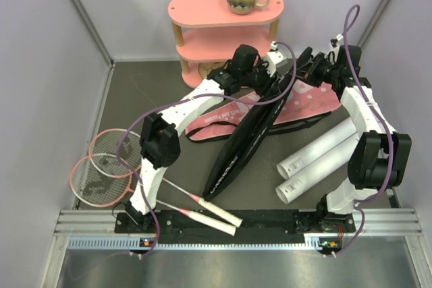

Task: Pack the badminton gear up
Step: Zip the racket bag at the center of the board.

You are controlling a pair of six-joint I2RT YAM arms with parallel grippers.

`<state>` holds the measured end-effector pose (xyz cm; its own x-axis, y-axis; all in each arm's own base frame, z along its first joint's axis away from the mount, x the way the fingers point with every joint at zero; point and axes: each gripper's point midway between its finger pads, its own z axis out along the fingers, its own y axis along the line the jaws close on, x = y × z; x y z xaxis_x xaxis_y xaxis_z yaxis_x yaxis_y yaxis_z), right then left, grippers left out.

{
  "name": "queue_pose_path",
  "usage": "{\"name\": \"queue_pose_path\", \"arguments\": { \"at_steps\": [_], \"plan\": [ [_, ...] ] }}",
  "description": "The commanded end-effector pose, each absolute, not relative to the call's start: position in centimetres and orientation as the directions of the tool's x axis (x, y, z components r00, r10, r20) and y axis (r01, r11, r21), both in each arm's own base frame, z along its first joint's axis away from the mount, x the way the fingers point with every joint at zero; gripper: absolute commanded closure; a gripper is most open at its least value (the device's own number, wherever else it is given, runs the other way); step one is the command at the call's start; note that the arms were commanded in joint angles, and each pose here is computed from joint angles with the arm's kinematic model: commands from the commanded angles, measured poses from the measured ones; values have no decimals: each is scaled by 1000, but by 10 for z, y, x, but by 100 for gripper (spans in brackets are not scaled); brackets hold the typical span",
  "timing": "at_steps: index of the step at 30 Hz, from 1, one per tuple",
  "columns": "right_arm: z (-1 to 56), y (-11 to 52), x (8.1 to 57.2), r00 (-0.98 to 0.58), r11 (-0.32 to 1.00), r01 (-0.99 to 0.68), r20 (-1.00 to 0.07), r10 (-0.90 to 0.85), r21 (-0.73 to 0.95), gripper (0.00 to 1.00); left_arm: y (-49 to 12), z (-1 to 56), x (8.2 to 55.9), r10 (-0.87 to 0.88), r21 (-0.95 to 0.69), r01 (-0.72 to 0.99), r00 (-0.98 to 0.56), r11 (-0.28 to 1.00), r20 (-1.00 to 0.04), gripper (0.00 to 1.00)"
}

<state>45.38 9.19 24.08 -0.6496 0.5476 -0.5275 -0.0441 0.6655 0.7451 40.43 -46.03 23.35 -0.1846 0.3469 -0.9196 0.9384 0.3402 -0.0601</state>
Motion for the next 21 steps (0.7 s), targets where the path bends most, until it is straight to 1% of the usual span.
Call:
{"name": "queue_pose_path", "arguments": {
  "at_steps": [1,6,8,19,20,21],
  "plan": [
    [285,98,450,-589,648,-193,-615,524,737,100,-467,257,410,326,19,948,-91,317,-941,53],
    [288,98,449,-587,643,-199,-615,526,739,100,-480,265,409,318,61,948,-44,311,-947,57],
    [290,100,448,-588,640,-204,-615,526,741,100,-482,257,409,330,47,952,-59,303,-942,59],
    [293,102,446,-591,625,-215,-610,528,750,100,-489,242,410,347,36,951,-76,307,-935,60],
    [293,101,447,-589,626,-215,-611,529,749,100,-488,240,412,353,40,948,-77,315,-933,62],
    [293,102,446,-591,625,-213,-608,530,752,100,-487,238,412,355,41,947,-80,319,-931,67]
  ]
}}
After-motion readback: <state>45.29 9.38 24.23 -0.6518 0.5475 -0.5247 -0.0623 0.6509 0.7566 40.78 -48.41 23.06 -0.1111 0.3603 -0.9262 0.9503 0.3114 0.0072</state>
